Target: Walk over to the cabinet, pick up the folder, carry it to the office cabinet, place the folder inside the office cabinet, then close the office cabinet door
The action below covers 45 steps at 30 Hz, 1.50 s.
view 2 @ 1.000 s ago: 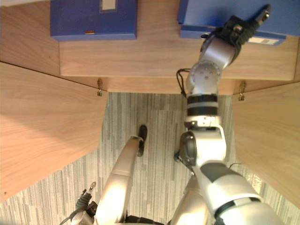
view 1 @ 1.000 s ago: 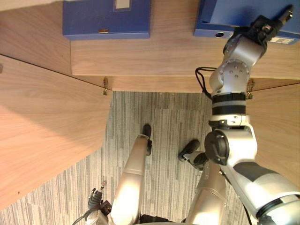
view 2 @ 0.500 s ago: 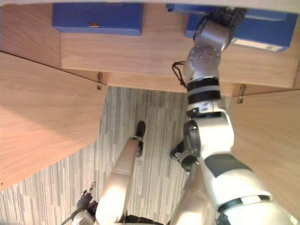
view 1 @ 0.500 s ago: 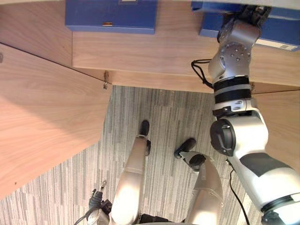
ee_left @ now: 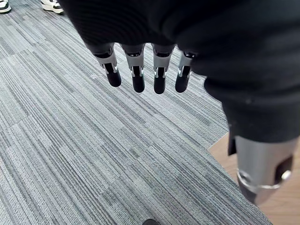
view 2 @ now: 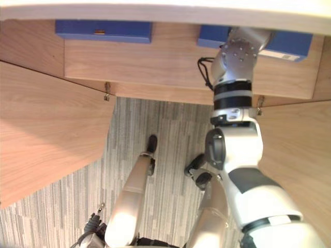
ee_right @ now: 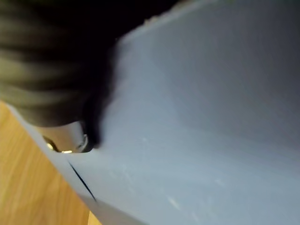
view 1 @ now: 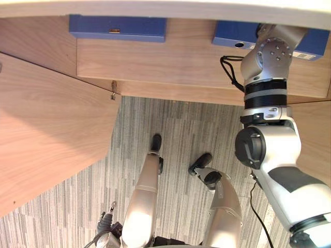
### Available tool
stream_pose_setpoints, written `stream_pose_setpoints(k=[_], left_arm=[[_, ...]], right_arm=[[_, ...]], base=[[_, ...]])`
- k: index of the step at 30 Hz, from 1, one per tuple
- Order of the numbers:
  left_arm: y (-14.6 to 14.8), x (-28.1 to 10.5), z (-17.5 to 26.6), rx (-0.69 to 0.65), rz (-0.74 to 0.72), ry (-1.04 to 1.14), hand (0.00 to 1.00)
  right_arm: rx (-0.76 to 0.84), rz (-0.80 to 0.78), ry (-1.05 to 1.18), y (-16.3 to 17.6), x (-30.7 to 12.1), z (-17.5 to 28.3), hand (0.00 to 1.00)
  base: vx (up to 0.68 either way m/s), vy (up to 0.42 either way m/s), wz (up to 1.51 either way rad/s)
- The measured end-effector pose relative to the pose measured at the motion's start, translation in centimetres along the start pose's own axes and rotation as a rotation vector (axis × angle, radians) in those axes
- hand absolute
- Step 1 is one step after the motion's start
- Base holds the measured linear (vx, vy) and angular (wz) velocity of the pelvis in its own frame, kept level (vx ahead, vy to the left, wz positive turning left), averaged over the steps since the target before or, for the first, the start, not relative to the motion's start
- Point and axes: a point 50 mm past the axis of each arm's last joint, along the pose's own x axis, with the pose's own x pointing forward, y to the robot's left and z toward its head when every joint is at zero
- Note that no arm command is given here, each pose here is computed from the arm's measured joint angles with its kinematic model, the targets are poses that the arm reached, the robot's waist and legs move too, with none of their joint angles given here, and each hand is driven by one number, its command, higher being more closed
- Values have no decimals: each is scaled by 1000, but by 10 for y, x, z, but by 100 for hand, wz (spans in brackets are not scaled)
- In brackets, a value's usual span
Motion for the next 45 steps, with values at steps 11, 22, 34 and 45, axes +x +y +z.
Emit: stream_pose_setpoints(k=[11,22,34,45], left_arm=[[1,0,0,-25,9,3,0],[-1,0,1,-13,10,-1,0],[-4,1,0,3,-5,7,0],[-5,2,2,41,-23,7,0]], right_arm=[[-138,33,-9,6,-1,0,0],[-246,15,9,-6,0,-4,0],[-304,-159,-3,-71,1,9,0],[-262,-253,-36,-98,0,24,0]], base=[[0,11,-1],[-8,11,-2],[-2,29,-2],[-49,44,-10]])
